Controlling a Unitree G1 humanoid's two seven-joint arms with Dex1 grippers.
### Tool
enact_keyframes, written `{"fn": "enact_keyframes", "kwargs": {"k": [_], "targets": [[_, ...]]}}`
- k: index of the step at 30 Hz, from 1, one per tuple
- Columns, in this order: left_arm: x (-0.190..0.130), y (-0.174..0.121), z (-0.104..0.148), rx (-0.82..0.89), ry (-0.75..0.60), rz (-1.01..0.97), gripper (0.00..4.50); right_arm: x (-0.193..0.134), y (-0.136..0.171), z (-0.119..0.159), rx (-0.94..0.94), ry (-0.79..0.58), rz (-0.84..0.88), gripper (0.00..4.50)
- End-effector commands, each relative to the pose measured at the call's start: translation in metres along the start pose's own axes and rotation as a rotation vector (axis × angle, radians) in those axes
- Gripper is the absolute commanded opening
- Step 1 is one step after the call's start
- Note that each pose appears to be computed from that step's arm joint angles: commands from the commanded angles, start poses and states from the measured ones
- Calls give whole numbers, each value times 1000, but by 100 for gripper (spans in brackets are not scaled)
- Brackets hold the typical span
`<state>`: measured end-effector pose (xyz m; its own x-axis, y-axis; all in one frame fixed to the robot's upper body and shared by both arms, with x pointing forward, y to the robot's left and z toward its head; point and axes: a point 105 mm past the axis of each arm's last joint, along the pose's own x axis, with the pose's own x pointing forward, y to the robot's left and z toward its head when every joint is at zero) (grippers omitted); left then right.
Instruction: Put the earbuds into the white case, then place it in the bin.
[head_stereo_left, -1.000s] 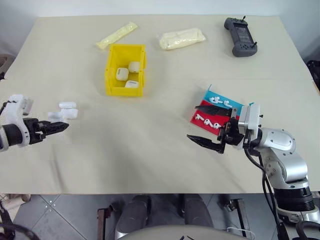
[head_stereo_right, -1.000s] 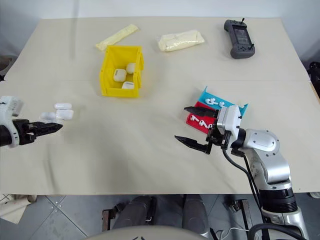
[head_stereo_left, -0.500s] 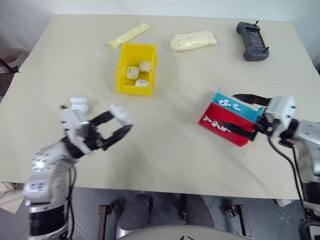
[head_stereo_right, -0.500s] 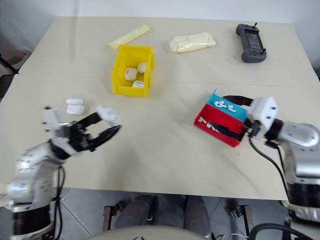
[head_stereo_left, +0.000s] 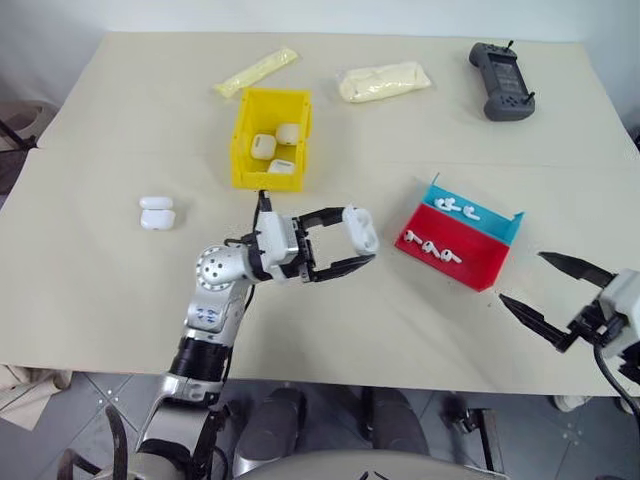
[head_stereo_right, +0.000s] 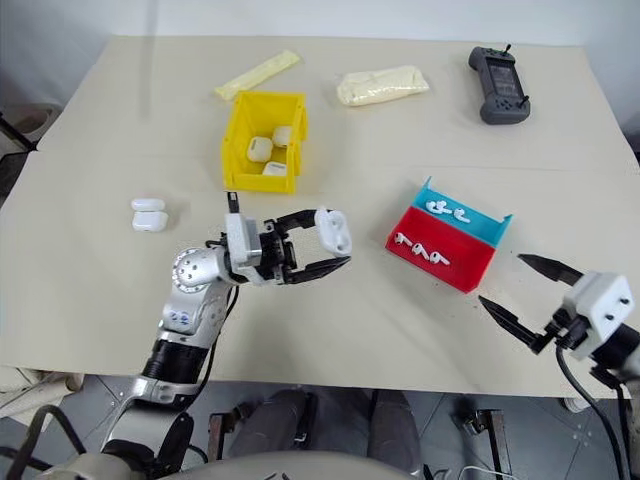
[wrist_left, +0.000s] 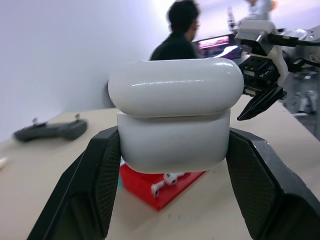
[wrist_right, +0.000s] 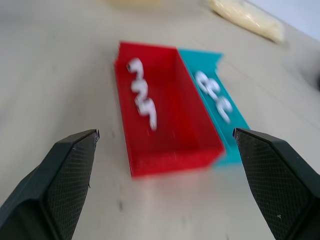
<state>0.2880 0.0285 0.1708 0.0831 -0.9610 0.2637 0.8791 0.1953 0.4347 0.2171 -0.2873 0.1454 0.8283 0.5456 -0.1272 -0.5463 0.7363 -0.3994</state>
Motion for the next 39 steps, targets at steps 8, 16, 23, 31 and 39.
{"fn": "enact_keyframes", "kwargs": {"k": [8, 16, 23, 31, 39], "targets": [[15, -5, 7, -5, -89, -68, 278, 36, 10, 29, 52, 235, 163, 450], [16, -10, 1, -13, -75, -73, 278, 80, 11, 40, 50, 522, 282, 450], [15, -10, -1, -15, -69, -43, 278, 105, 10, 27, -10, 730, 289, 450], [20, -13, 2, -33, -87, -35, 278, 129, 2, 34, -113, 773, 323, 450], [25, -11, 3, -33, -99, -14, 278, 134, 0, 34, -191, 806, 372, 332]]}}
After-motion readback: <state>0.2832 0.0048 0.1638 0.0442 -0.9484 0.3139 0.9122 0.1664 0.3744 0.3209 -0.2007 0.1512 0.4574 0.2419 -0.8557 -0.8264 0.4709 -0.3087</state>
